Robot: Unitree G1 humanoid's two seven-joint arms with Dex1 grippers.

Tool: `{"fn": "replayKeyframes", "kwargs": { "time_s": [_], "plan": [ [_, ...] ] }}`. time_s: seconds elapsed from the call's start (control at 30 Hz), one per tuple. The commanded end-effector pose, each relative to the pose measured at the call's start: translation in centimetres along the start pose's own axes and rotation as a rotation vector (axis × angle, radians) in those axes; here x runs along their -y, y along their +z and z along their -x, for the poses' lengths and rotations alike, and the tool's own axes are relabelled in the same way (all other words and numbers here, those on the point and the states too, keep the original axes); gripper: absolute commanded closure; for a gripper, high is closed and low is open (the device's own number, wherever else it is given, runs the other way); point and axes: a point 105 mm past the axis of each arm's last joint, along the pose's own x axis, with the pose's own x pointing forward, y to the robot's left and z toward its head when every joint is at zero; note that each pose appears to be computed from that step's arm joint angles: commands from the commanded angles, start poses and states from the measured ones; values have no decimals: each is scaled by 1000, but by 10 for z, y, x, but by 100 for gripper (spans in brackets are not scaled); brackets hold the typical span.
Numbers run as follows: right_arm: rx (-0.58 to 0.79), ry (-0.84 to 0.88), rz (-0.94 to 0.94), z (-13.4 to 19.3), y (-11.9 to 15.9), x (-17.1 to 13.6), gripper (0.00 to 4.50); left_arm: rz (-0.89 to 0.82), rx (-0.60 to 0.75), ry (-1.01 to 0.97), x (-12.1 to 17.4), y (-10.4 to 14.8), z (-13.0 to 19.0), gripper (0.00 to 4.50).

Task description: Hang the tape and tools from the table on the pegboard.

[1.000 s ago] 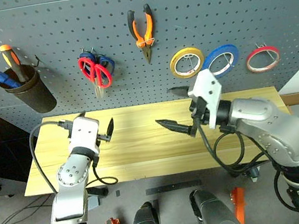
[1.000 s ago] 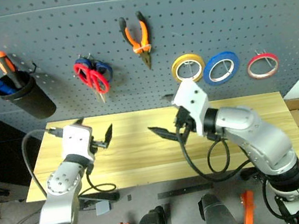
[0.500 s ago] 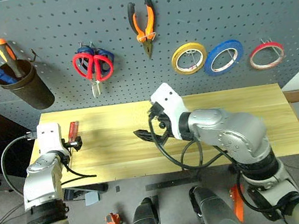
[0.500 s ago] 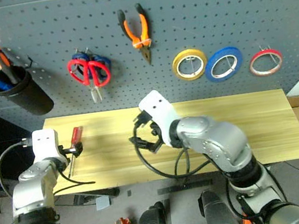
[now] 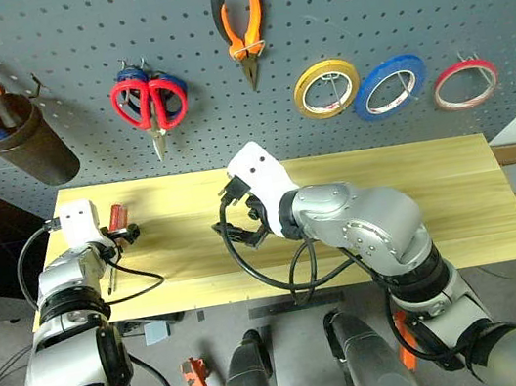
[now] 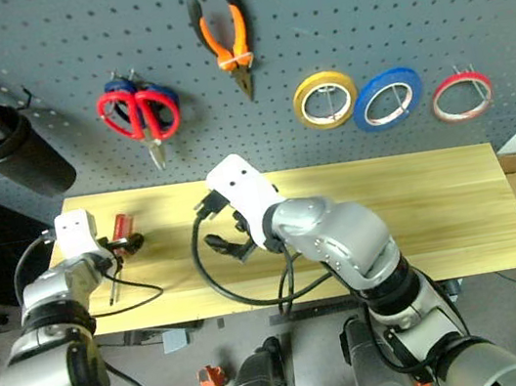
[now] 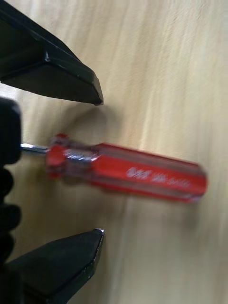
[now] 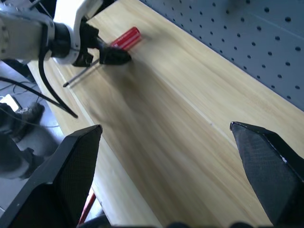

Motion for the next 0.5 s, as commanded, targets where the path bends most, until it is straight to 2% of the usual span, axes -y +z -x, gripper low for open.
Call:
{"fn": "replayKeyframes", "kwargs": {
  "time_s": [0.03,0.23,0.27,0.37,0.5],
  "plan": [
    [84,7,65,6,20,-8,0,-25,-31,46,-17,-12,3,122],
    [114,-25,101,7,29,0,0,-19,-68,30,-23,-31,6,342],
    [120,-30,108,7,30,1,0,-17,-67,24,-23,-34,7,367],
    [135,-31,119,8,34,4,0,-7,-25,1,-20,-35,10,372],
    [168,-4,137,16,39,6,0,-44,128,-57,0,-29,28,372]
  ]
}}
